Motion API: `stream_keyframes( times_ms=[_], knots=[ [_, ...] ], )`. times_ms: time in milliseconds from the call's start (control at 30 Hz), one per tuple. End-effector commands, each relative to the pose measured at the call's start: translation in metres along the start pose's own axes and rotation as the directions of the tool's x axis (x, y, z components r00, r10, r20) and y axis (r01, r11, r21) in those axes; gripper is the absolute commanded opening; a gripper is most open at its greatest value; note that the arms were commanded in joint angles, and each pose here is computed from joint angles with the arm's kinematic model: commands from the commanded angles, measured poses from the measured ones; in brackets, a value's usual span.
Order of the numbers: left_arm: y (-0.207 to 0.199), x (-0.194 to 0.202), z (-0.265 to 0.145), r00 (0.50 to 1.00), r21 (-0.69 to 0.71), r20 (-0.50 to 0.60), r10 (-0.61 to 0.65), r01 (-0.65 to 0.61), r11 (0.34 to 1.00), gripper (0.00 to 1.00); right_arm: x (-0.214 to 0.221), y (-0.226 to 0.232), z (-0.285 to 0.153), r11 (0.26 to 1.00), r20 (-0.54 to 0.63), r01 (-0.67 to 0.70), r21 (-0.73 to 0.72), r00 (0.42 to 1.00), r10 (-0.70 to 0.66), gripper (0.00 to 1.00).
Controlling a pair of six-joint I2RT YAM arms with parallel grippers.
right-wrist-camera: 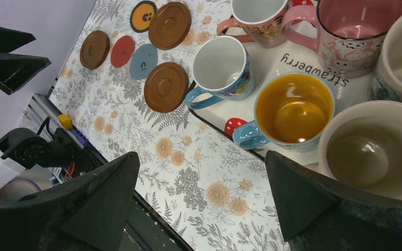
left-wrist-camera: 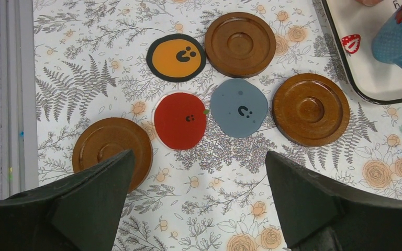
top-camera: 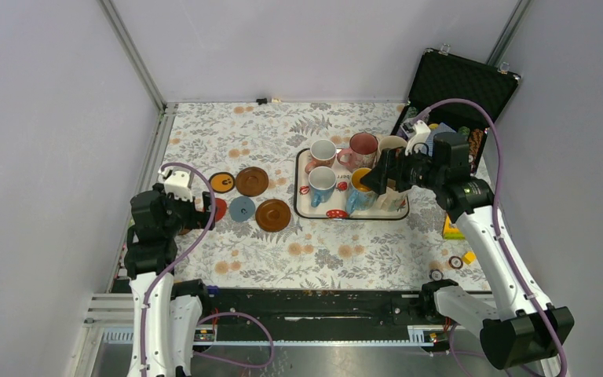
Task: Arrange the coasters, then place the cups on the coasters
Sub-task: Move the coaster to the center of the board.
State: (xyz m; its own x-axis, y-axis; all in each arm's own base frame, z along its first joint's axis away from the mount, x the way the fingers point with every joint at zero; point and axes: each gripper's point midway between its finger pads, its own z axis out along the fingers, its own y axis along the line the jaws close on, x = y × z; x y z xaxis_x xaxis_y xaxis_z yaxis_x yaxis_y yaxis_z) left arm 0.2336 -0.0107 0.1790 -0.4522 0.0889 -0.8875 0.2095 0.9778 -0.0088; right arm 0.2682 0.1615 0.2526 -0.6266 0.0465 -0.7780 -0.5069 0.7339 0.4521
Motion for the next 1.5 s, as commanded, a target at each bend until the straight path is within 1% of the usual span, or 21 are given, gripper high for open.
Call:
stream_keyframes(
  times_ms=[0,67,133,233,333,400,467,533,600,667,700,833,967,1033,1133,1300,1367,1467],
  knots=[
    [-0.001,-0.027,-0.006,0.996,0.013,0.088,0.028,-0.029,0.999,0.99,-0.023,0.003,-0.006,0.999,0.03,0.037,0.036,0.999,-0.038,0.99],
    [-0.002,-0.026,-0.006,0.996,0.023,0.08,0.029,-0.031,0.999,0.99,-0.031,0.005,-0.007,0.998,0.009,0.03,0.047,0.999,-0.031,0.96],
    [-0.001,-0.026,-0.006,0.997,0.017,0.076,0.026,-0.028,0.999,0.99,-0.048,0.011,-0.007,0.997,-0.005,0.056,0.047,0.998,-0.055,0.94],
    [-0.003,-0.025,-0.004,0.997,0.033,0.075,0.027,-0.029,0.999,0.99,-0.066,0.011,0.002,0.993,-0.051,0.077,0.092,0.996,-0.072,0.91],
    [0.0,-0.024,-0.004,0.997,0.016,0.066,0.027,-0.028,0.999,0.99,-0.076,0.025,0.015,0.992,-0.085,0.112,0.057,0.991,-0.107,0.9],
    [0.001,-0.025,-0.005,0.996,0.011,0.078,0.031,-0.032,0.999,0.99,-0.074,0.04,0.029,0.986,-0.095,0.164,0.014,0.982,-0.162,0.9],
    [0.0,-0.025,-0.005,0.996,0.012,0.081,0.033,-0.034,0.999,0.99,-0.064,0.06,0.047,0.97,-0.118,0.24,-0.044,0.963,-0.244,0.9],
    [-0.002,-0.025,-0.006,0.996,0.02,0.088,0.035,-0.037,0.999,0.99,-0.046,0.076,0.066,0.934,-0.171,0.351,-0.062,0.919,-0.356,0.91],
    [-0.004,-0.026,-0.007,0.995,0.03,0.095,0.033,-0.036,0.999,0.99,-0.025,0.089,0.086,0.89,-0.231,0.45,-0.073,0.861,-0.454,0.91],
    [-0.004,-0.028,-0.01,0.994,0.021,0.107,0.028,-0.031,0.999,0.99,0.003,0.104,0.108,0.851,-0.298,0.514,-0.113,0.799,-0.522,0.91],
    [-0.004,-0.029,-0.011,0.993,0.017,0.116,0.027,-0.03,0.999,0.99,0.018,0.106,0.122,0.842,-0.347,0.523,-0.133,0.771,-0.534,0.92],
    [-0.005,-0.032,-0.015,0.988,0.007,0.153,0.035,-0.036,0.999,0.99,0.065,0.116,0.161,0.825,-0.479,0.522,-0.216,0.68,-0.555,0.91],
    [-0.005,-0.031,-0.014,0.988,0.009,0.153,0.036,-0.038,0.999,0.99,0.083,0.116,0.208,0.79,-0.519,0.576,-0.209,0.619,-0.589,0.91],
    [-0.003,-0.03,-0.012,0.99,0.005,0.14,0.031,-0.032,0.999,0.99,0.084,0.114,0.23,0.78,-0.525,0.599,-0.179,0.612,-0.591,0.91],
    [0.001,-0.028,-0.008,0.992,-0.011,0.123,0.02,-0.019,1.0,0.99,0.079,0.11,0.261,0.791,-0.528,0.607,-0.083,0.646,-0.551,0.88],
    [0.001,-0.029,-0.01,0.991,-0.016,0.133,0.019,-0.017,1.0,0.99,0.079,0.111,0.307,0.802,-0.502,0.597,-0.008,0.691,-0.52,0.88],
    [-0.003,-0.031,-0.013,0.989,-0.002,0.148,0.025,-0.025,1.0,0.99,0.069,0.114,0.321,0.793,-0.46,0.609,0.024,0.711,-0.532,0.89],
    [-0.007,-0.033,-0.018,0.983,0.004,0.177,0.04,-0.041,0.999,0.99,0.063,0.111,0.339,0.762,-0.411,0.643,0.073,0.716,-0.564,0.91]
  ],
)
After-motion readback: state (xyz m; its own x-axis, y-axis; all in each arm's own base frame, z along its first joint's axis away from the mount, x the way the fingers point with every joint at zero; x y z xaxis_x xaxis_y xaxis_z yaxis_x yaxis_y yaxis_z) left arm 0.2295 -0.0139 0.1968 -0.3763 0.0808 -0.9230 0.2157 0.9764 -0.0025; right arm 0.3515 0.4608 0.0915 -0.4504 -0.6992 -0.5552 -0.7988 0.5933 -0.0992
